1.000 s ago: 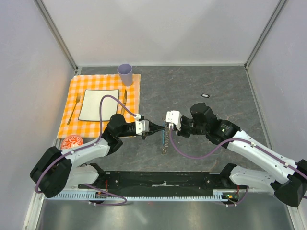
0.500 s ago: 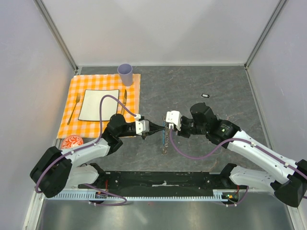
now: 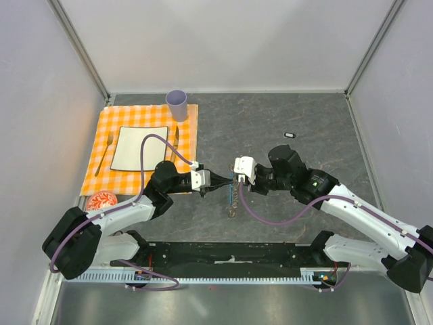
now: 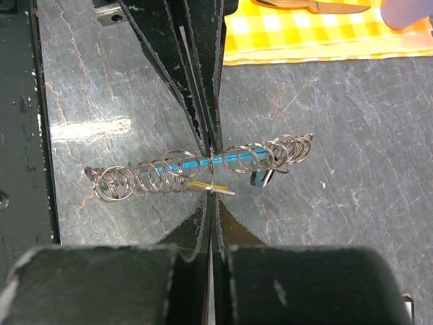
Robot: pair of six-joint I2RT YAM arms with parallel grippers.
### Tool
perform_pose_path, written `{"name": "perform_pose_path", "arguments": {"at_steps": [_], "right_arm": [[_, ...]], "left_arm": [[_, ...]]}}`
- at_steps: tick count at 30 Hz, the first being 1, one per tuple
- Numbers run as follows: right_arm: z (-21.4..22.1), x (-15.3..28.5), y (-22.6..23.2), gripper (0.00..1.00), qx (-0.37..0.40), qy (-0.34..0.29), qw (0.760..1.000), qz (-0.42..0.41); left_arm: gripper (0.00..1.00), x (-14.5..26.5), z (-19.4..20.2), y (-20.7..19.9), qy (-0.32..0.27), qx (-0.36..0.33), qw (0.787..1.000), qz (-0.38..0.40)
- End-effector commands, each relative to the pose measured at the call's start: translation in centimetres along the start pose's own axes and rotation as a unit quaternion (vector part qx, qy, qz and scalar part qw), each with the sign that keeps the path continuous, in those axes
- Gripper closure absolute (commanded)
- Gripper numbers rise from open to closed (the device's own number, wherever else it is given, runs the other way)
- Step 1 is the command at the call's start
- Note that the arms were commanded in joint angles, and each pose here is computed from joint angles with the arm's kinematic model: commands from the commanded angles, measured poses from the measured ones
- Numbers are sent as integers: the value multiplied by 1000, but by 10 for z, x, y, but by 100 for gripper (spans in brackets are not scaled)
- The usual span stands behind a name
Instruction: Put the keys on the keyring
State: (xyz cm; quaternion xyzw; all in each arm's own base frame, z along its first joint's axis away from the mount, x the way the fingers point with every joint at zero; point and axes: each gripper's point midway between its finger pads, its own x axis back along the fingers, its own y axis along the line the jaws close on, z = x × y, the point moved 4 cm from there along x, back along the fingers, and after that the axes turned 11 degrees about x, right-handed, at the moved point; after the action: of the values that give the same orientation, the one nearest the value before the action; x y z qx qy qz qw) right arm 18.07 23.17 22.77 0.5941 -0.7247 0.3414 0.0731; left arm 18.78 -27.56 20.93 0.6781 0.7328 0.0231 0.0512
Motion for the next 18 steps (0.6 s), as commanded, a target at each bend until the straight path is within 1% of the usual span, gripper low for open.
{"name": "perform_pose_path", "arguments": {"at_steps": [1,18], "right_arm": [[-14,2,-5,100,15,-35,999,8],[-23,4,1,100,24,-61,998,-17]], "left_arm": [[98,-6,-25,4,-36,-43,998,15],[98,-8,-27,-1,-36,-43,998,40]]}}
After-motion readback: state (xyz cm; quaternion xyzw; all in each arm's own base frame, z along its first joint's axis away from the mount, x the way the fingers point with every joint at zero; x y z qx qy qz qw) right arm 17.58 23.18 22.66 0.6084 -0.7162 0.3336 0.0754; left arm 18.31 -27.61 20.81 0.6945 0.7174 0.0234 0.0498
